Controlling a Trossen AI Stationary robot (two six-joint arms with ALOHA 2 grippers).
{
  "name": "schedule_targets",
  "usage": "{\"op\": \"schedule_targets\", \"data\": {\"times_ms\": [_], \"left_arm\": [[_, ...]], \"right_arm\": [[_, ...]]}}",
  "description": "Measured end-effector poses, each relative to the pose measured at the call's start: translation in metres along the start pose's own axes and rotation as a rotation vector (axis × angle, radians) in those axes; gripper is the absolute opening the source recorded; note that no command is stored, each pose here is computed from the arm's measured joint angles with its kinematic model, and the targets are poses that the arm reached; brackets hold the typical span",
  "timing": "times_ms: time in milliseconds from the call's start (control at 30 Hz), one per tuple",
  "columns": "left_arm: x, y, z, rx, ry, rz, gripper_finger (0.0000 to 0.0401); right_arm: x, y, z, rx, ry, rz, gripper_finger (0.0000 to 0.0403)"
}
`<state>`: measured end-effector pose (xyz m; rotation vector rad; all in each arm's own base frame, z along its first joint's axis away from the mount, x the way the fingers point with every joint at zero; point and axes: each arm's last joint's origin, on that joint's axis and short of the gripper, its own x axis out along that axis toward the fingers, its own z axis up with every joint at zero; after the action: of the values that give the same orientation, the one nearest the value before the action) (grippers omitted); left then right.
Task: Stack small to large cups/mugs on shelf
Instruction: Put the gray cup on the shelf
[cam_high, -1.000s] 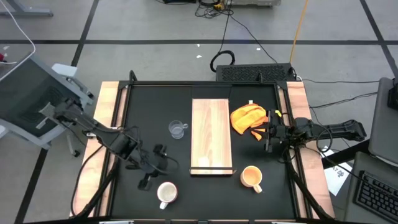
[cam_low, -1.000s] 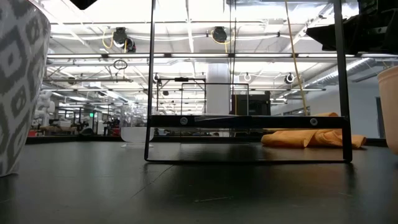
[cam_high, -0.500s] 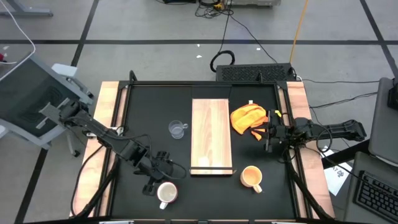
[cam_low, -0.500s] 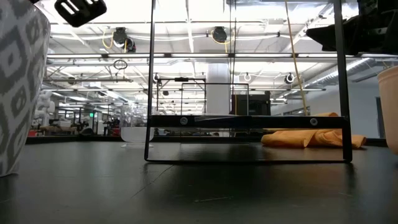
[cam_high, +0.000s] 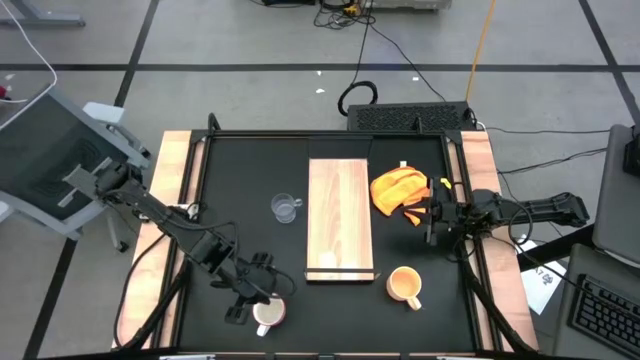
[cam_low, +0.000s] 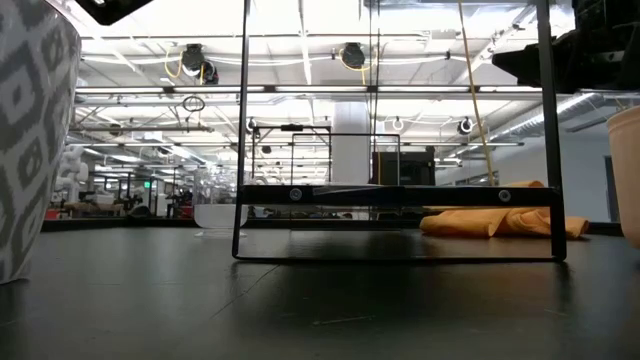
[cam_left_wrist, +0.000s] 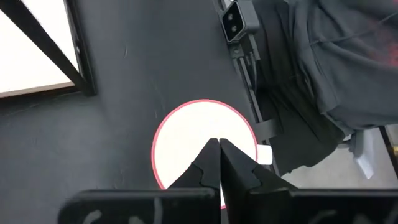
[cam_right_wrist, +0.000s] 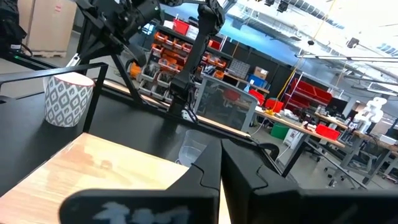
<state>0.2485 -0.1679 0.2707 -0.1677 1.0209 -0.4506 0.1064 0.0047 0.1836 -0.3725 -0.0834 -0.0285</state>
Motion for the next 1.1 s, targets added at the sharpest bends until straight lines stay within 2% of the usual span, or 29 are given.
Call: {"op": "schedule_targets", "data": {"times_ms": [300, 467, 833, 967, 1100], "left_arm": [[-0.001, 0.005, 0.008, -0.013, -0.045, -0.026, 0.0012], [0.002, 0.007, 0.012, -0.009, -0.057, -0.07, 0.0058], [-0.004, 0.012, 0.022, -0.034, -0.064, -0.124, 0.0202], [-0.011, 0.019, 0.024, -0.03, -0.02, -0.083, 0.0226], [-0.014, 0.026, 0.023, -0.029, 0.008, -0.019, 0.0227]], "right_arm": [[0.0, 0.0, 0.0, 0.0, 0.0, -0.001, 0.0], [0.0, 0.0, 0.0, 0.0, 0.0, 0.0, 0.0], [0.0, 0.0, 0.0, 0.0, 0.0, 0.0, 0.0], [0.0, 0.0, 0.0, 0.0, 0.0, 0.0, 0.0], [0.0, 0.0, 0.0, 0.0, 0.0, 0.0, 0.0]]}}
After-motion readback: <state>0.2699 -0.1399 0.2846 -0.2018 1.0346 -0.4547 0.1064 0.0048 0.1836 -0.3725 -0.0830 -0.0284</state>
